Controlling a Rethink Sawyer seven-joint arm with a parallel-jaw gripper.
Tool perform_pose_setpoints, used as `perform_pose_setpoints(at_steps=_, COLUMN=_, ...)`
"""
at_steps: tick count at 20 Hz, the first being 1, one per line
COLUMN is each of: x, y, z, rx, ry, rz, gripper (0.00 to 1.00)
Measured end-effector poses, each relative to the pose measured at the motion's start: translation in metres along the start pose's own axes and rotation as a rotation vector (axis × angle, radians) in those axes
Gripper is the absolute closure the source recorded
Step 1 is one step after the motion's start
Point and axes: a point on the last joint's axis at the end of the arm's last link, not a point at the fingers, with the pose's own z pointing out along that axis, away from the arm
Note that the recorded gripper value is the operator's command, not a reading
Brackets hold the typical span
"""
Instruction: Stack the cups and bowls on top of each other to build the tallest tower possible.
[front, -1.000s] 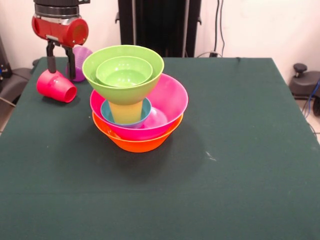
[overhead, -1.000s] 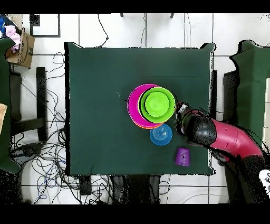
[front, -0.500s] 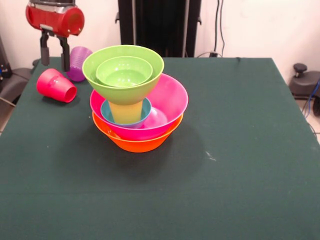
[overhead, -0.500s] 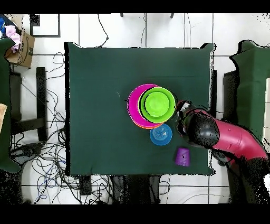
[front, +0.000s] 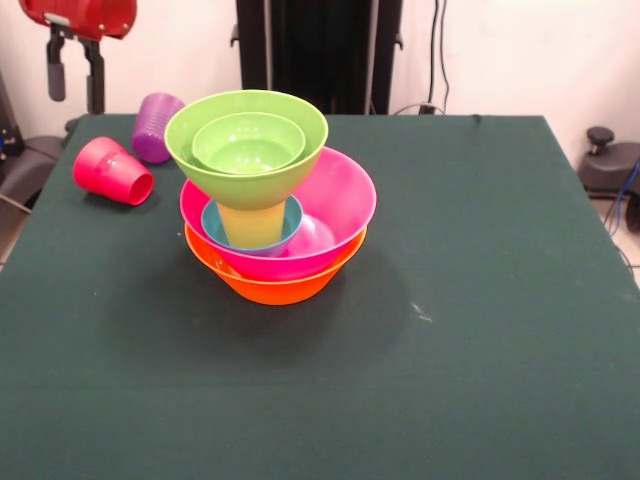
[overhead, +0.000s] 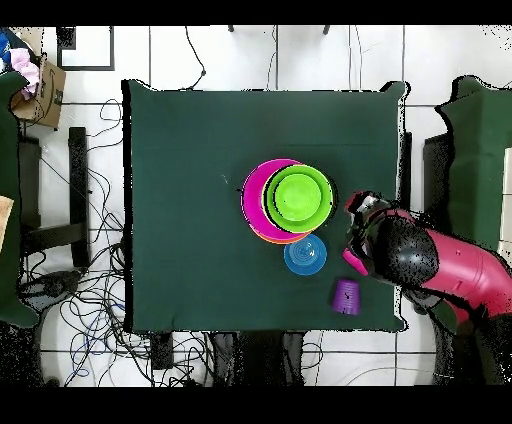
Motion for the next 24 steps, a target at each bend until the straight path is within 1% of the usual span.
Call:
perform_pose_setpoints(at_steps=3, x=-0.001, y=-0.003, z=0.000, rx=0.002, ry=-0.001, rz=0.005, gripper=0.00)
perform_pose_setpoints(at_steps=12, x=-0.001, y=-0.004, z=0.000, rx=0.002, ry=0.000, rz=0.006, gripper=0.00)
perform_pose_setpoints(at_steps=19, x=0.009, y=-0.006, z=0.009, rx=0.008, ry=0.018, rz=-0.017, gripper=0.00)
perform_pose_setpoints(at_steps=24, x=0.020, y=-0.008, z=0.020, rx=0.012, ry=0.040, rz=-0.038, gripper=0.00)
